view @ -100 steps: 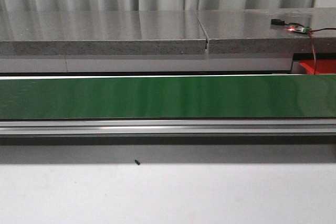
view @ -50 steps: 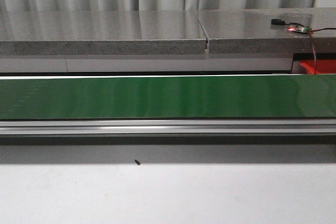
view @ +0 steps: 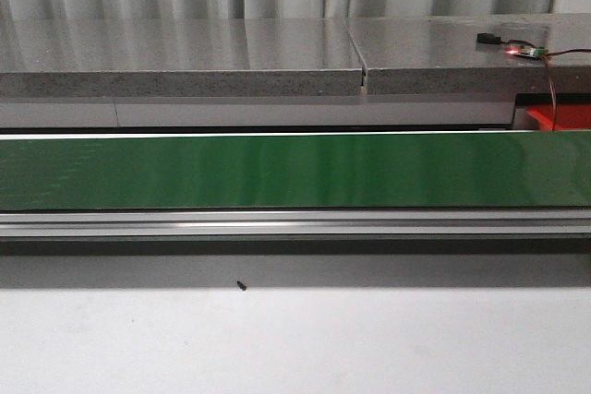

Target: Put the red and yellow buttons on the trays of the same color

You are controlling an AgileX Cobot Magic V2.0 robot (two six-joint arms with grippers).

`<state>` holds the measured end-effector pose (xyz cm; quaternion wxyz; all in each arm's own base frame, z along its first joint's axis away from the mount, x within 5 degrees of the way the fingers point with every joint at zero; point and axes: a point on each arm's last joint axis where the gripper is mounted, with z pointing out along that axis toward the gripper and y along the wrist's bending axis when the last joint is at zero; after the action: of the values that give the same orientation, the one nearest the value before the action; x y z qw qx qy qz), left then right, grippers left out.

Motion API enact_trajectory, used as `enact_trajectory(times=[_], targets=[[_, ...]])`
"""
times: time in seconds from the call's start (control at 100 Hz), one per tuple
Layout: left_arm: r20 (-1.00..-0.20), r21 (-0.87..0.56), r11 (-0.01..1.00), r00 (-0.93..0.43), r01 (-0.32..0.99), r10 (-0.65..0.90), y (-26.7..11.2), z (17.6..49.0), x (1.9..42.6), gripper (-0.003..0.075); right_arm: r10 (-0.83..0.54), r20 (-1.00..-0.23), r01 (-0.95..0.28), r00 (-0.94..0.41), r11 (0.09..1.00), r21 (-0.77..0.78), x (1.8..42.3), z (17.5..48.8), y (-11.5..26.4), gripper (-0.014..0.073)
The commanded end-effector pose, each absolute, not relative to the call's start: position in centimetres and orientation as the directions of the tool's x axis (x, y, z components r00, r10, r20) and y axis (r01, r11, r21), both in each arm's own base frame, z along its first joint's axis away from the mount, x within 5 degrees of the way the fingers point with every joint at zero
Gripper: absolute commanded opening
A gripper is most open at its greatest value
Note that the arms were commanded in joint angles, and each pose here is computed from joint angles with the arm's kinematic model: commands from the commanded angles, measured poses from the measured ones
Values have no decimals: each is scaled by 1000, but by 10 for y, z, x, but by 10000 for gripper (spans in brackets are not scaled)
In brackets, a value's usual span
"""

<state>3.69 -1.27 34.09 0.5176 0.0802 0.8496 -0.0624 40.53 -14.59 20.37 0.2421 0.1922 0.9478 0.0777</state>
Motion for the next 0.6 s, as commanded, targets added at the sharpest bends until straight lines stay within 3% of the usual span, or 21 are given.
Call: enact_trajectory(times=[0.0,0.41,0.59], targets=[[-924,-27,977,-378,210,56,-14,354,39,-19,396,-520,310,-757,918,247,405,237,-147,556],[-924,-27,977,-378,210,56,-14,354,39,-18,327,-633,268,-702,944,190,393,276,-143,574],[-924,-27,977,-378,210,56,-14,354,39,-19,295,-687,258,-664,953,159,373,293,-136,408]])
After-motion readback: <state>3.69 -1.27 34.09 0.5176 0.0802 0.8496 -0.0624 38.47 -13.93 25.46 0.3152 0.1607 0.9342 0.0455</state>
